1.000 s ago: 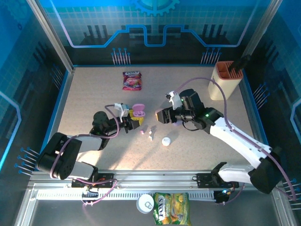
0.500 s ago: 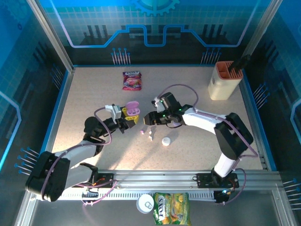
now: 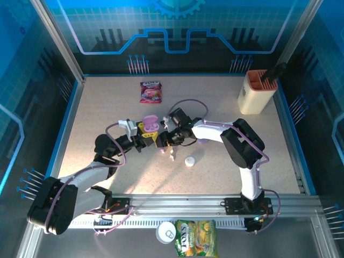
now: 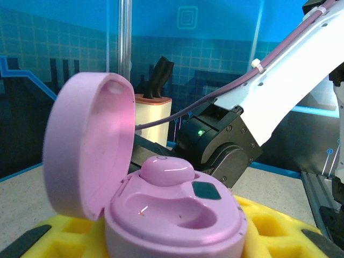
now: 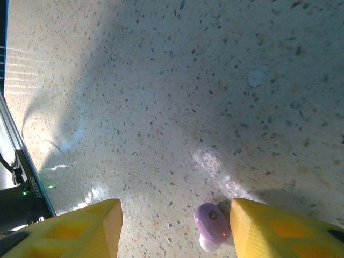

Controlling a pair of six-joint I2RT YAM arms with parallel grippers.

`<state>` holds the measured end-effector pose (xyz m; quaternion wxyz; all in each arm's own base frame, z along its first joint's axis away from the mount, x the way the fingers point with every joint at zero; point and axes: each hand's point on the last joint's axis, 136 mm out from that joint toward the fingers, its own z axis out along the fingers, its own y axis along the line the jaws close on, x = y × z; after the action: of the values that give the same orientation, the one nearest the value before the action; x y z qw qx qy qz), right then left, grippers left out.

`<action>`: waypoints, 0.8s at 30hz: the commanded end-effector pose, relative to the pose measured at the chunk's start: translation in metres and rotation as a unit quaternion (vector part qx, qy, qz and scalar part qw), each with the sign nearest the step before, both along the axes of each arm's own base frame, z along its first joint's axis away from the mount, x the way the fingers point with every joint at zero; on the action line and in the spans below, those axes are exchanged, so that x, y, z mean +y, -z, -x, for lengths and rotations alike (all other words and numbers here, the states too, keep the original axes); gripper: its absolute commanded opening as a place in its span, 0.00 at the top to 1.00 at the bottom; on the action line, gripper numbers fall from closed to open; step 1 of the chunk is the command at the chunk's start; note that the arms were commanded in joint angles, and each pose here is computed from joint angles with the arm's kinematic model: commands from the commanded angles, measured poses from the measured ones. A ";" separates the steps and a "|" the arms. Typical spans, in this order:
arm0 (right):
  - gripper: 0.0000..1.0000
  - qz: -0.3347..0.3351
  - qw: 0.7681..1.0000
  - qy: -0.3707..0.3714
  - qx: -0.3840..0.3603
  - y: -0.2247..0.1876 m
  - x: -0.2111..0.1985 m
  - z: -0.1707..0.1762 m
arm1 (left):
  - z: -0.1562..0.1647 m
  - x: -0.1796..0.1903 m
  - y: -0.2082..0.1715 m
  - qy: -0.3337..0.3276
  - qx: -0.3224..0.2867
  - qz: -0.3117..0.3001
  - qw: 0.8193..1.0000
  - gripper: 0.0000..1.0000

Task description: Insert the wireless bluetooth earbuds into the charging case

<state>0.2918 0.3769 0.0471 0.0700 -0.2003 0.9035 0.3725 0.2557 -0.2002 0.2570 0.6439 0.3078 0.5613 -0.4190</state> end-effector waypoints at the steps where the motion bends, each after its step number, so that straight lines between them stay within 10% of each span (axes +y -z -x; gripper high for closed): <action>1: 0.45 0.018 0.999 -0.033 0.018 0.010 0.003 0.013 | -0.002 0.002 0.005 0.001 0.013 0.002 1.000 0.66; 24: 0.66 0.044 0.995 -0.044 0.072 0.036 0.002 0.027 | 0.001 -0.002 0.013 0.019 0.027 -0.003 0.999 0.67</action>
<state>0.2714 0.3763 0.0239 0.0082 -0.2206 0.9097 0.3517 0.2575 -0.2029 0.2470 0.6253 0.3048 0.5747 -0.4312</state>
